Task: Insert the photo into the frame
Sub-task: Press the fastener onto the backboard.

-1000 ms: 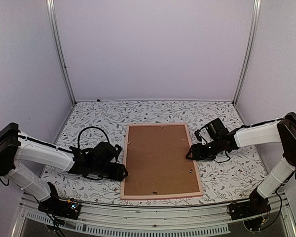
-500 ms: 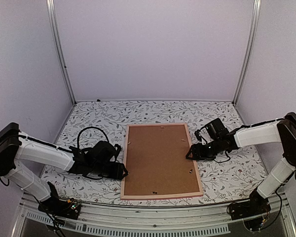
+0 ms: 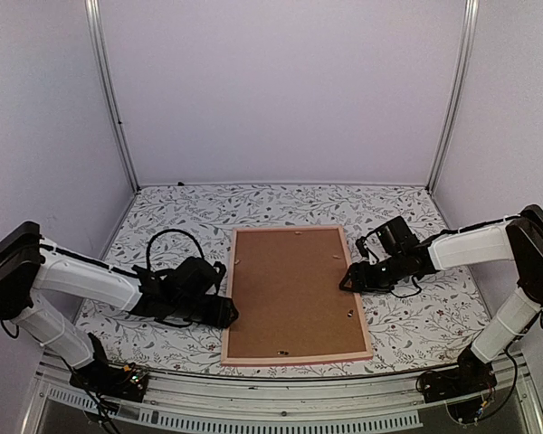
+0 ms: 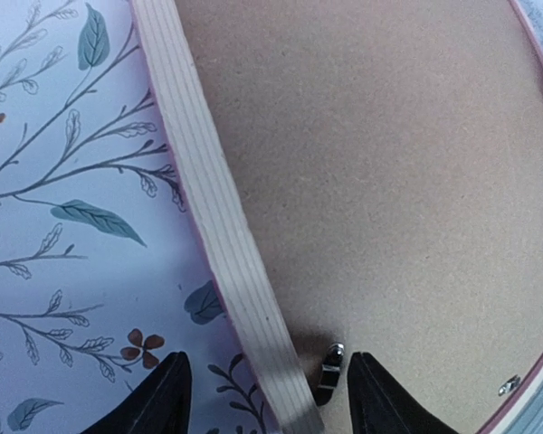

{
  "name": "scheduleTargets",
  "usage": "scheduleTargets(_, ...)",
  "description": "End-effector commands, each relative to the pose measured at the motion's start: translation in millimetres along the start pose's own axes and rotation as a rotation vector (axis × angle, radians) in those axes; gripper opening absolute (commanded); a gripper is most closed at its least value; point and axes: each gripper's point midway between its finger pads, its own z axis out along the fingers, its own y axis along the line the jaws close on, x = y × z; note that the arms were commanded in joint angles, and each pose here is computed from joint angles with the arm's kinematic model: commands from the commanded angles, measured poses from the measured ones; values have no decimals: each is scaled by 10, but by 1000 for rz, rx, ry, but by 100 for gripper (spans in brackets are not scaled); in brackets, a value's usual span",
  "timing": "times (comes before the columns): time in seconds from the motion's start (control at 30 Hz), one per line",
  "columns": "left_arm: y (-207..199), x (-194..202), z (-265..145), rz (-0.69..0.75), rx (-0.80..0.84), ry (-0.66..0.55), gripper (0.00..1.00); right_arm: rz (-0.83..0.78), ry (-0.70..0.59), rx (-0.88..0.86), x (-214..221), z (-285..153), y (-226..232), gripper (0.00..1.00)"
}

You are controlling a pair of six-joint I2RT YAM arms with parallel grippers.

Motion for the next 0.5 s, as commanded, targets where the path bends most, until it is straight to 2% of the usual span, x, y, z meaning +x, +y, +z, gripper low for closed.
scheduleTargets(0.0,102,86,45,63,-99,34,59,16,48,18,115,65,-46,73)
scheduleTargets(0.23,76,112,50,98,-126,38,55,16,52,19,123,79,-53,73)
scheduleTargets(0.47,46,177,40,119,-125,48,58,16,54,16,130,94,-55,73)
